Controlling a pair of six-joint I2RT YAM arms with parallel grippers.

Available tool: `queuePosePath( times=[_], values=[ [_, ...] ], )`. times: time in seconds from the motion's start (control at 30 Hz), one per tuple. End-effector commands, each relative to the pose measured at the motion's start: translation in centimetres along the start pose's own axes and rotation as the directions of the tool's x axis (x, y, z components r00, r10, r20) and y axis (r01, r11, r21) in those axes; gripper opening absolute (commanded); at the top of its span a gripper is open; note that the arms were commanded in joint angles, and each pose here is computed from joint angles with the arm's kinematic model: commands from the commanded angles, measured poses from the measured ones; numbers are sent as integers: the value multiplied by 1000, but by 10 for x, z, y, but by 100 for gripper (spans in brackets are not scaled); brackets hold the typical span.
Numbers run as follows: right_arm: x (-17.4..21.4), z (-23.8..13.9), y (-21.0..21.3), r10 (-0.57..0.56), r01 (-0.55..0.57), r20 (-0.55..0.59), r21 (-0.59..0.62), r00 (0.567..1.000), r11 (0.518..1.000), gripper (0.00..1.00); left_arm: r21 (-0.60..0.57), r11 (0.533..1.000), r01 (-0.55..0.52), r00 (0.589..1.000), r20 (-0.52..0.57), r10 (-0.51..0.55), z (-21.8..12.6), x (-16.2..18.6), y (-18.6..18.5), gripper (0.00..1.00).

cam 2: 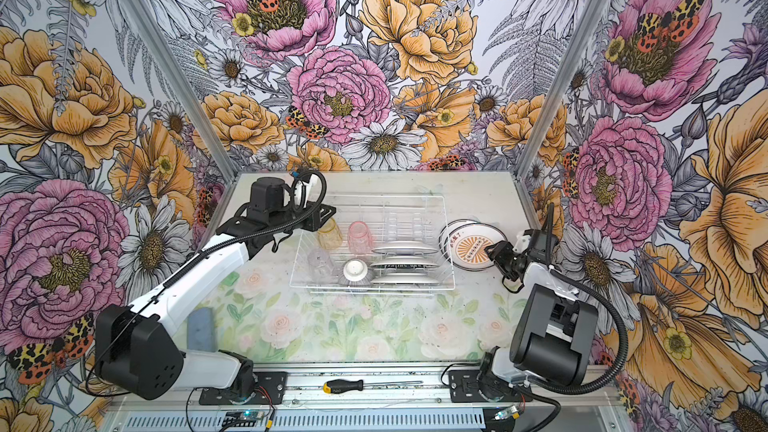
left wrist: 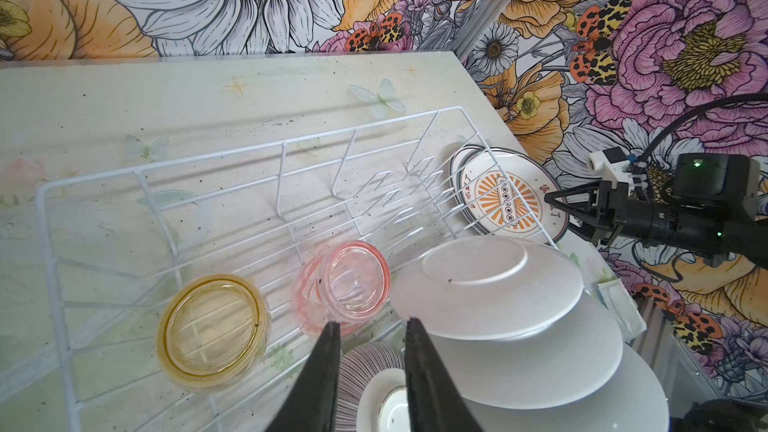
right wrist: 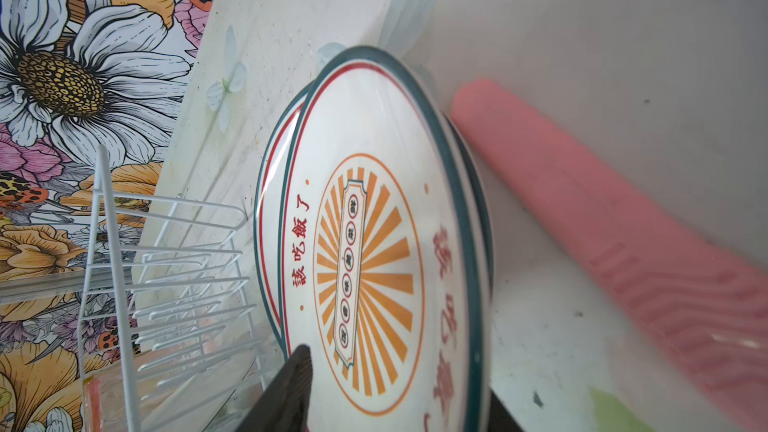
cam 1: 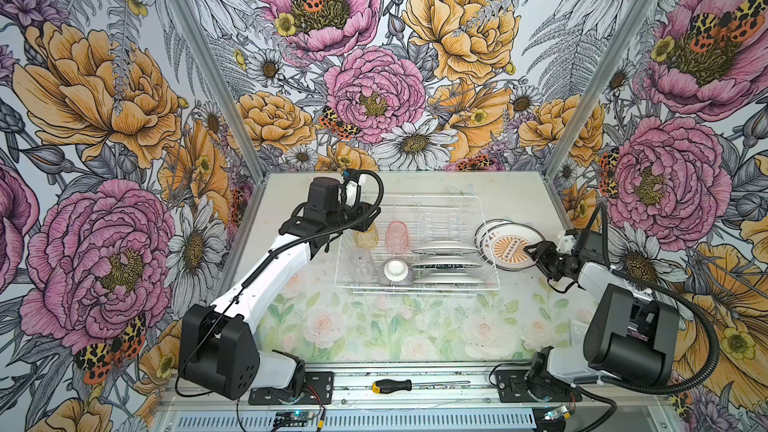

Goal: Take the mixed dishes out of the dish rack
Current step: 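Lower the sunburst plate onto the lettered plate on the table with the right gripper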

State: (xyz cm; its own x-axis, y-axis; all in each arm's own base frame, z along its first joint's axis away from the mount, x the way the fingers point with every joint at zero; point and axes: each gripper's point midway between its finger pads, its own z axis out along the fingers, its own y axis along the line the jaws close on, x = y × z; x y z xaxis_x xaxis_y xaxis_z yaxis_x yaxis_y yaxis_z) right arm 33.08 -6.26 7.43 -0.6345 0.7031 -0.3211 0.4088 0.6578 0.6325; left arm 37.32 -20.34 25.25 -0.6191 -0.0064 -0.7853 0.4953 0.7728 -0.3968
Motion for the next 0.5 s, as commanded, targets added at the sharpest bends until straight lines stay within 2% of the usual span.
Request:
queuePosePath(
  times=[0.0,0.3,0.4,0.47],
  values=[
    [-2,-7,-4,-80,78,12,89,997,993,56,22,1000,-17,1000,25,17,-6,-4,-3,29],
    [1,-5,-11,-137,138,-17,168,990,976,57,26,1000,-14,1000,28,13,-7,-4,-3,29],
    [0,-2,-10,-148,151,-27,177,989,973,61,27,1000,-16,999,30,15,-7,-5,-4,29],
    [-1,1,-8,-158,162,-34,179,987,971,66,25,1000,-14,1000,28,14,-7,-4,-3,29]
  ],
)
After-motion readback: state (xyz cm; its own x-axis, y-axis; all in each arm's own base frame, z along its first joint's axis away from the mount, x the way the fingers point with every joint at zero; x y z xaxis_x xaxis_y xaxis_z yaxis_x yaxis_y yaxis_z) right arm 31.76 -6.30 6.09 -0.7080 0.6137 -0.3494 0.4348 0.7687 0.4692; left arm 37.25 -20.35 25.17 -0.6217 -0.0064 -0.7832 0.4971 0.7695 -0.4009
